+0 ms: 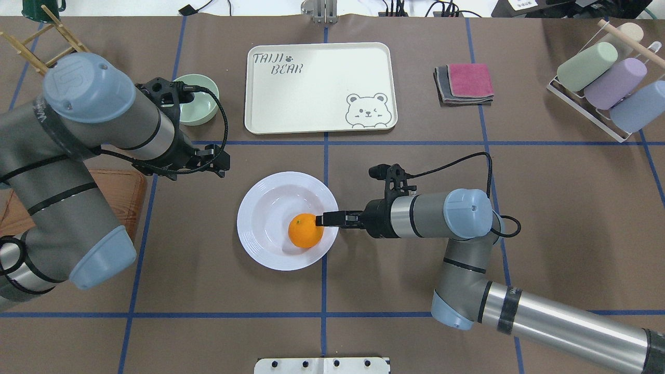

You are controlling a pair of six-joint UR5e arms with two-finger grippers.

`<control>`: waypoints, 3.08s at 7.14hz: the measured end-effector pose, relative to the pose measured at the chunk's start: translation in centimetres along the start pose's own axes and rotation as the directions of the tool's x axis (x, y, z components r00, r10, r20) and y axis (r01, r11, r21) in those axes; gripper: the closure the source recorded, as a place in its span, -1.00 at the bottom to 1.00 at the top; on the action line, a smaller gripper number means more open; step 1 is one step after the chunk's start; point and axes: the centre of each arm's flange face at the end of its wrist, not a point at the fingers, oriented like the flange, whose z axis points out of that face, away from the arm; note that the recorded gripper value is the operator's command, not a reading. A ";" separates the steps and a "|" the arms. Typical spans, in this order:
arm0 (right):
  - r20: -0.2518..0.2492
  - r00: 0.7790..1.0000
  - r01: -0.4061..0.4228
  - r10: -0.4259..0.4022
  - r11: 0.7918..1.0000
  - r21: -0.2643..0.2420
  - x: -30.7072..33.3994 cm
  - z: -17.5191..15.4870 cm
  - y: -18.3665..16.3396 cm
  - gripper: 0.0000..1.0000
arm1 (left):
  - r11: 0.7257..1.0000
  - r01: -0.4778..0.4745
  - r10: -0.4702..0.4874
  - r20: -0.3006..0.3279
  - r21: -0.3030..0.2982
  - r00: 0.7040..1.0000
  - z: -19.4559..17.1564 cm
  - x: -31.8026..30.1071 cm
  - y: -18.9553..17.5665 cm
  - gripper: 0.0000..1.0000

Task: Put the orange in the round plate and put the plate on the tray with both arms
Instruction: 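Withdraw the left gripper while the right gripper grips the white plate rim, then lift the plate with the right gripper and carry it onto the cream tray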

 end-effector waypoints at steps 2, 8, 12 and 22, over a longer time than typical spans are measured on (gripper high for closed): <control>0.007 1.000 0.003 -0.003 1.000 -0.001 -0.3 0.2 0.0 0.54 | 1.000 0.001 -0.001 0.000 0.001 1.000 0.0 -0.1 -0.1 -0.96; 0.059 0.998 0.006 -0.006 1.000 0.010 -1.6 -0.8 -0.7 0.77 | 1.000 0.004 -0.004 0.001 0.003 1.000 -0.2 -0.3 -0.2 -0.96; 0.122 0.981 -0.157 0.153 0.987 0.020 -4.5 -3.3 -3.7 0.99 | 0.999 -0.033 0.033 0.010 -0.002 0.999 -1.2 -3.6 -0.5 -0.96; 0.279 0.865 -0.501 0.417 0.751 0.429 -2.9 -2.4 -14.5 0.96 | 0.979 -0.205 0.203 0.095 0.011 0.974 -4.8 -17.7 -4.4 -0.96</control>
